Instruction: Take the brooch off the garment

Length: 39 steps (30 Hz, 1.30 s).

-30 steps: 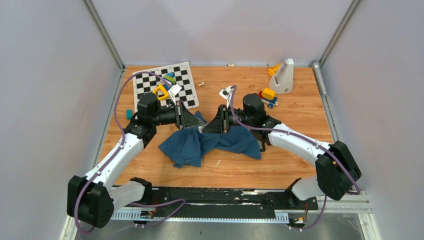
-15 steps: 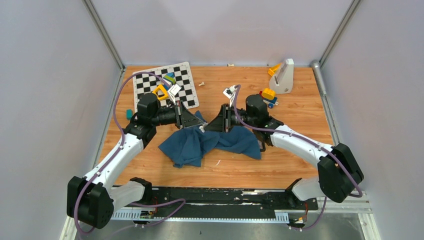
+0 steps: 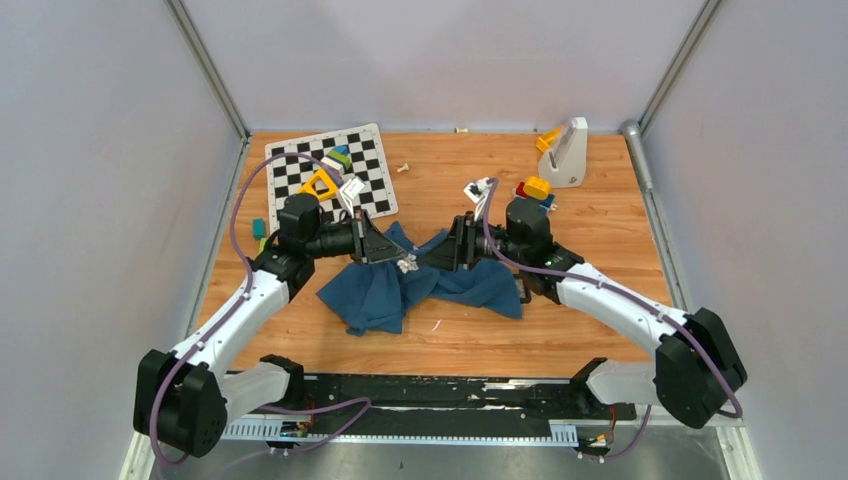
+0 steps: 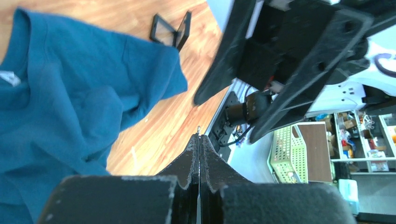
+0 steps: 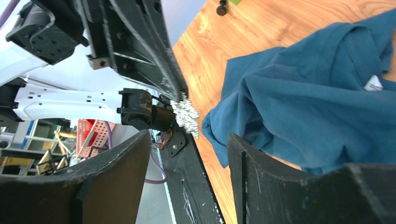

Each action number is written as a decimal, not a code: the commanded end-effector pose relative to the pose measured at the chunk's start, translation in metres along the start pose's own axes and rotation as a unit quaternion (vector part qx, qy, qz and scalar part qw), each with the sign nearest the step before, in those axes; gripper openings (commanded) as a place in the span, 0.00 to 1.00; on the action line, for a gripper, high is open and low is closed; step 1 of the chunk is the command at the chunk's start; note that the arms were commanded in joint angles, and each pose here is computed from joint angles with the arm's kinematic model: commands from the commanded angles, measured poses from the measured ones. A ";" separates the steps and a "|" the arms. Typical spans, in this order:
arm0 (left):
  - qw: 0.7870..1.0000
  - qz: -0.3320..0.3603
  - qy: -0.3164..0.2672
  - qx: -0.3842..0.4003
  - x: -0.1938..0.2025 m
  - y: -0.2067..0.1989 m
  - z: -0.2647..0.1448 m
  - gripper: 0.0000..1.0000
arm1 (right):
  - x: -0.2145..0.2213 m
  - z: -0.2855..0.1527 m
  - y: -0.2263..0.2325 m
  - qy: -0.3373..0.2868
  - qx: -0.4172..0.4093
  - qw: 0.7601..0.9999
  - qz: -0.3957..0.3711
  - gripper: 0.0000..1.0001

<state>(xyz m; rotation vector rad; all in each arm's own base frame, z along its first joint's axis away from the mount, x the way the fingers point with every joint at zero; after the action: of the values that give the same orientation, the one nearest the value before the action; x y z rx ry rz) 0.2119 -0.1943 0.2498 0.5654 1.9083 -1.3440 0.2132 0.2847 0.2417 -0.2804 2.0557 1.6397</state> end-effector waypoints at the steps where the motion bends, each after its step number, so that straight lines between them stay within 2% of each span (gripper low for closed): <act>1: 0.999 -0.016 0.024 -0.020 0.028 0.016 0.010 0.00 | -0.005 -0.023 -0.003 -0.048 0.048 0.997 -0.031 0.62; 8: 0.994 -0.052 0.091 -0.035 0.082 0.041 0.045 0.00 | -0.009 -0.070 -0.033 -0.110 0.204 0.973 0.003 0.62; 12: 0.986 -0.079 0.116 -0.095 0.098 0.075 0.054 0.00 | -0.018 -0.104 -0.048 -0.171 0.276 0.946 0.021 0.63; 13: 0.982 -0.091 0.119 -0.115 0.100 0.087 0.053 0.00 | -0.020 -0.113 -0.053 -0.188 0.298 0.935 0.029 0.64; 17: 0.968 -0.136 0.081 -0.194 0.090 0.131 0.030 0.00 | -0.027 -0.153 -0.073 -0.258 0.387 0.882 0.074 0.85; 19: 0.957 -0.149 0.058 -0.242 0.082 0.152 0.010 0.00 | -0.030 -0.176 -0.082 -0.294 0.432 0.847 0.097 0.98; 23: 0.912 -0.177 0.040 -0.369 0.079 0.178 -0.041 0.00 | -0.034 -0.210 -0.099 -0.340 0.485 0.793 0.144 1.00; 24: 0.902 -0.166 0.022 -0.397 0.072 0.181 -0.052 0.00 | -0.035 -0.215 -0.104 -0.346 0.492 0.784 0.157 1.00; 27: 0.894 -0.141 -0.001 -0.424 0.059 0.174 -0.063 0.00 | -0.035 -0.217 -0.119 -0.345 0.494 0.770 0.211 1.00; 29: 0.899 -0.114 -0.025 -0.421 0.043 0.164 -0.068 0.00 | -0.033 -0.214 -0.127 -0.336 0.498 0.758 0.254 0.98; 32: 0.918 -0.048 -0.057 -0.390 0.018 0.135 -0.064 0.00 | -0.033 -0.210 -0.135 -0.330 0.511 0.734 0.302 0.93; 34: 0.923 0.005 -0.052 -0.380 0.009 0.114 -0.055 0.00 | -0.034 -0.210 -0.141 -0.329 0.524 0.717 0.322 0.88; 35: 0.922 0.024 -0.056 -0.383 0.002 0.105 -0.054 0.00 | -0.035 -0.209 -0.143 -0.327 0.527 0.713 0.328 0.87; 36: 0.929 0.049 -0.046 -0.364 0.002 0.093 -0.043 0.00 | -0.037 -0.207 -0.144 -0.324 0.527 0.712 0.333 0.85; 39: 0.940 0.102 -0.055 -0.322 -0.007 0.070 -0.026 0.00 | -0.042 -0.199 -0.148 -0.308 0.521 0.718 0.344 0.79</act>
<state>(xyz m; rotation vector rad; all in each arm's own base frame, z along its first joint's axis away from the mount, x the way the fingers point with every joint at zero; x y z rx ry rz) 0.2587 -0.1234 0.1855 0.1607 2.1276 -0.5758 0.2516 0.0452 0.1509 1.2951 2.2475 0.3600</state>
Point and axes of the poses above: each gripper's point midway between its finger pads, its own z axis out along the fingers, its own y axis along the line the jaws close on, x = y × z, the point moved 5 cm from there along -z, back along the fingers, and after that the axes turned 13 degrees about z, right-handed, at the moved point
